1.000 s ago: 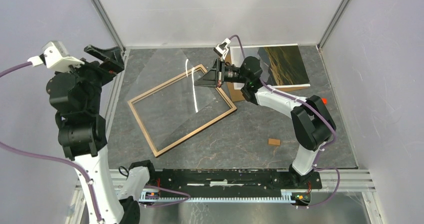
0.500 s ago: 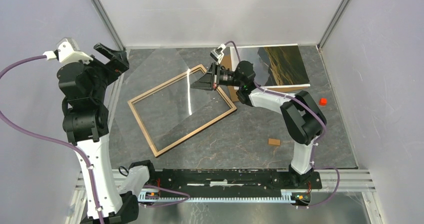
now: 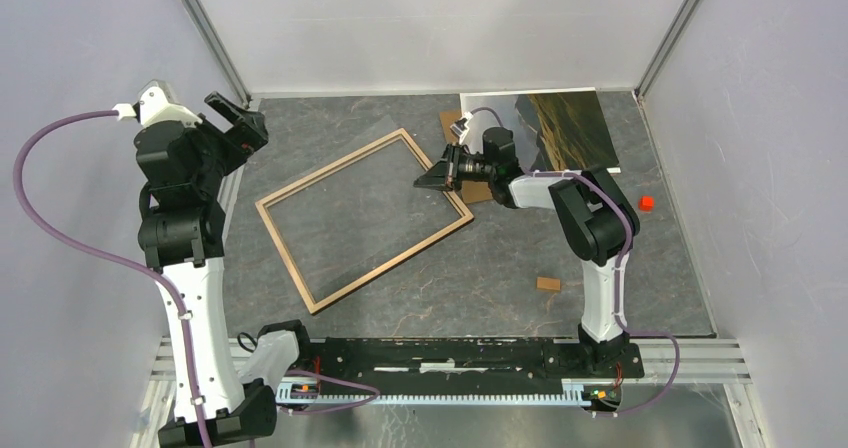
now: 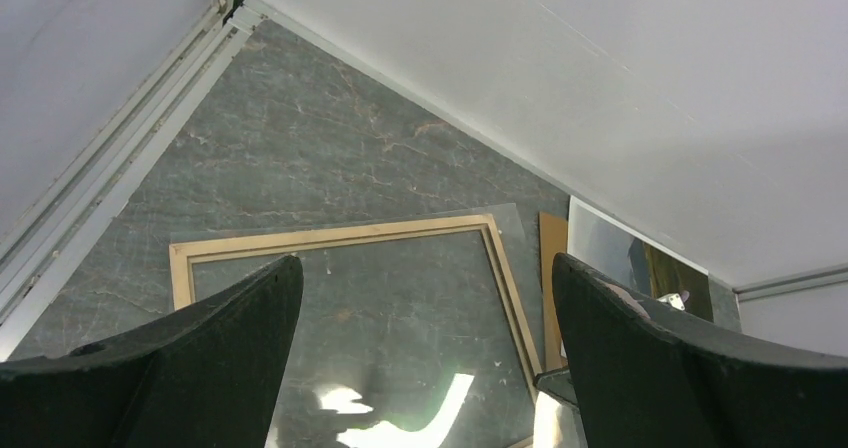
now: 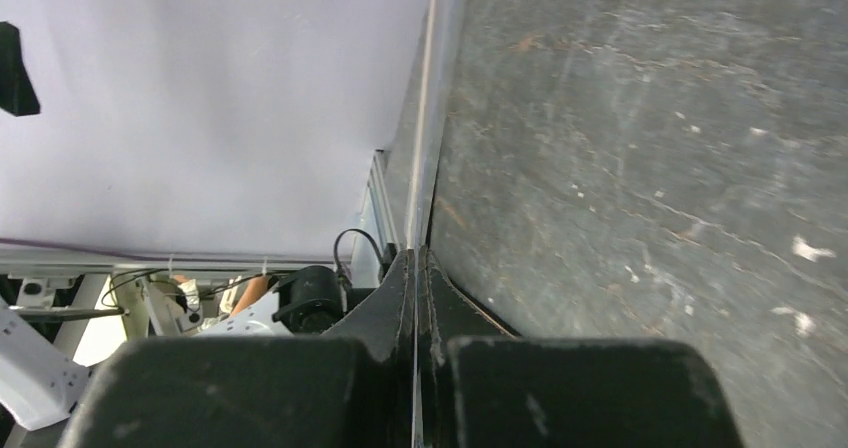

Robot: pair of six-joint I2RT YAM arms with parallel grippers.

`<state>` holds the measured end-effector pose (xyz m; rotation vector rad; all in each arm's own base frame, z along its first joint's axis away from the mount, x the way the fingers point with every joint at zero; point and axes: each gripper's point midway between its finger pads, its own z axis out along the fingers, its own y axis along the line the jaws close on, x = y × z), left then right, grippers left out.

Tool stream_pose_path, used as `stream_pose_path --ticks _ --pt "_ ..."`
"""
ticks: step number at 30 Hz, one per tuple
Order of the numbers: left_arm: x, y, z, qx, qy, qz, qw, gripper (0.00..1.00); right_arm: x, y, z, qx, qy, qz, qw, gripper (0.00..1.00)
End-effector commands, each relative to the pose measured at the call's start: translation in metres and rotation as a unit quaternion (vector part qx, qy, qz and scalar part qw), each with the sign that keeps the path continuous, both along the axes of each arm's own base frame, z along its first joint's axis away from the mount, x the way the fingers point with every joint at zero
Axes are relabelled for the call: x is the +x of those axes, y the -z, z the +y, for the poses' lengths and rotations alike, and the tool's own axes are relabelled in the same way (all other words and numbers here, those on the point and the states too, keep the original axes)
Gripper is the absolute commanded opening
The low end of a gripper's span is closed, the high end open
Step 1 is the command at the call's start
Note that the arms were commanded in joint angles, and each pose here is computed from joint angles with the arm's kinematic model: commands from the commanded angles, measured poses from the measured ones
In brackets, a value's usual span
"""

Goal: Put the photo into the frame

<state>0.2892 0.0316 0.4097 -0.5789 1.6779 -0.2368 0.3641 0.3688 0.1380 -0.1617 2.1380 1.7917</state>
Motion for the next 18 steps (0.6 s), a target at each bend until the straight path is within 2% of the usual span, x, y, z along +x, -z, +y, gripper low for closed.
stream_pose_path --ticks 1,10,18 --pt "0.003 -0.005 -0.006 0.000 0.017 -0.012 1.000 1.00 0.002 0.009 -0.009 -0.020 -0.011 -0.038 0.999 0.00" --pt "0.003 0.000 -0.007 -0.001 0.021 -0.005 1.000 1.00 -0.001 0.021 -0.013 -0.044 -0.042 -0.044 0.997 0.00" --pt "0.002 0.000 -0.007 0.002 0.024 -0.005 1.000 1.00 0.013 0.027 -0.022 -0.073 -0.047 -0.060 0.994 0.00"
